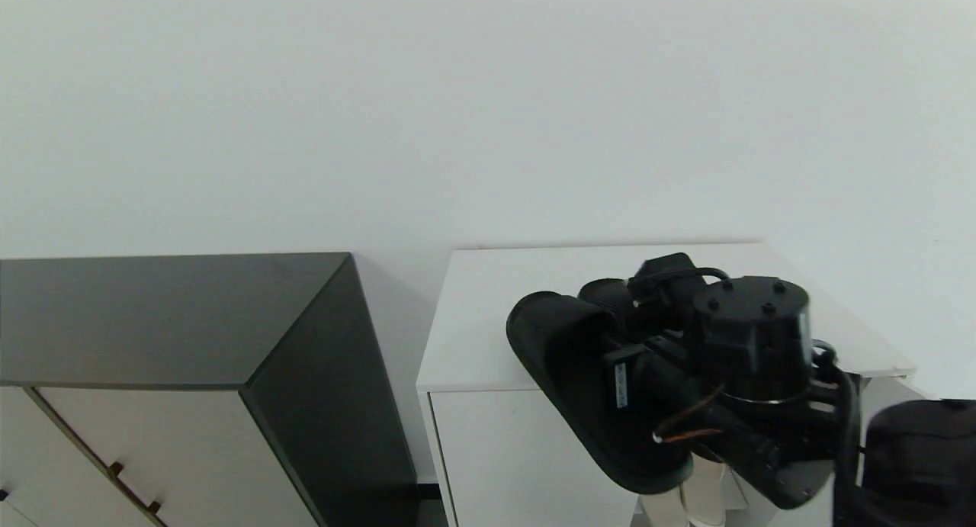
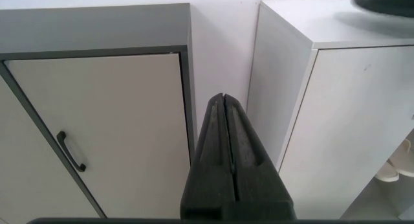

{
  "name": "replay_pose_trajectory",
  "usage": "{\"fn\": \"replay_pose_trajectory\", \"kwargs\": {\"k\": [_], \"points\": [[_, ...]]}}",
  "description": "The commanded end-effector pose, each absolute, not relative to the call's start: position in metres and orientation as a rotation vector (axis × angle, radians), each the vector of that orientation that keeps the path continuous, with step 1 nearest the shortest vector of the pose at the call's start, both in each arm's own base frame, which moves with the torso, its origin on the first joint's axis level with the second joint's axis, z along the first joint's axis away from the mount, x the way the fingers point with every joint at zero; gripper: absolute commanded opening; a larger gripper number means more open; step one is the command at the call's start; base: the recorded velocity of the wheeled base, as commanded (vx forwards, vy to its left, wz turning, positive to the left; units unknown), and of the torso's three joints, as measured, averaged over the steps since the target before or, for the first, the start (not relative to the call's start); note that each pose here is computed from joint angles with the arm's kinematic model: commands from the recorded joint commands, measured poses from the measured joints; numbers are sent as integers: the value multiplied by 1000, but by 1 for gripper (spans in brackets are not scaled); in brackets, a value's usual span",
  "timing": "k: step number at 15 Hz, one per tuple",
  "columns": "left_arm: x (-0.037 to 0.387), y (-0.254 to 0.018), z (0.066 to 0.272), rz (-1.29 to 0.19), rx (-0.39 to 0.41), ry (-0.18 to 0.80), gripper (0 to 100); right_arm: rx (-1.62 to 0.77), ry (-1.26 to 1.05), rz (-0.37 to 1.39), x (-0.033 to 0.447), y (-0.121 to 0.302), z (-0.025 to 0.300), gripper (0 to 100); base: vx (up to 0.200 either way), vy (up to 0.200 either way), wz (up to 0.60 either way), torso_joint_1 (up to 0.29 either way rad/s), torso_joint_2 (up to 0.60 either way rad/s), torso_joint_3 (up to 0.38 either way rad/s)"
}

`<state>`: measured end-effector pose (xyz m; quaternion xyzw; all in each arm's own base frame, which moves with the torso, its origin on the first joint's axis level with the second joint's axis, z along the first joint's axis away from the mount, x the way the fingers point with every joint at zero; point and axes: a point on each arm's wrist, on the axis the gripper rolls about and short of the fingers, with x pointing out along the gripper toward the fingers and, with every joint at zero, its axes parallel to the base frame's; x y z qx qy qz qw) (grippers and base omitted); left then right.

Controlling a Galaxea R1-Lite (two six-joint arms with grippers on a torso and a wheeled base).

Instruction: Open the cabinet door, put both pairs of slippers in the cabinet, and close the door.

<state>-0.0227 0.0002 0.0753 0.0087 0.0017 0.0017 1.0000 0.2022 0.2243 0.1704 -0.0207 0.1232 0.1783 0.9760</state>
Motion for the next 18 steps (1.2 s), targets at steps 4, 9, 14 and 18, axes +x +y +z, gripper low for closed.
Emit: {"fn": "replay_pose_trajectory", "kwargs": {"k": [4, 9, 14, 18], "points": [[-23, 0, 75, 6, -3, 3, 0, -18, 247, 393, 177, 210, 177, 0, 0, 0, 0, 0, 0, 0], [-23, 0, 75, 5, 0, 3, 0, -23, 255, 391, 180, 213, 172, 0, 0, 0, 0, 0, 0, 0], [-23, 0, 75, 3, 0, 3, 0, -27, 257, 389, 181, 214, 170, 0, -200, 0, 0, 6, 3, 1], [-23, 0, 75, 3, 0, 3, 0, -28, 258, 388, 181, 215, 170, 0, -200, 0, 0, -1, 1, 6]]}}
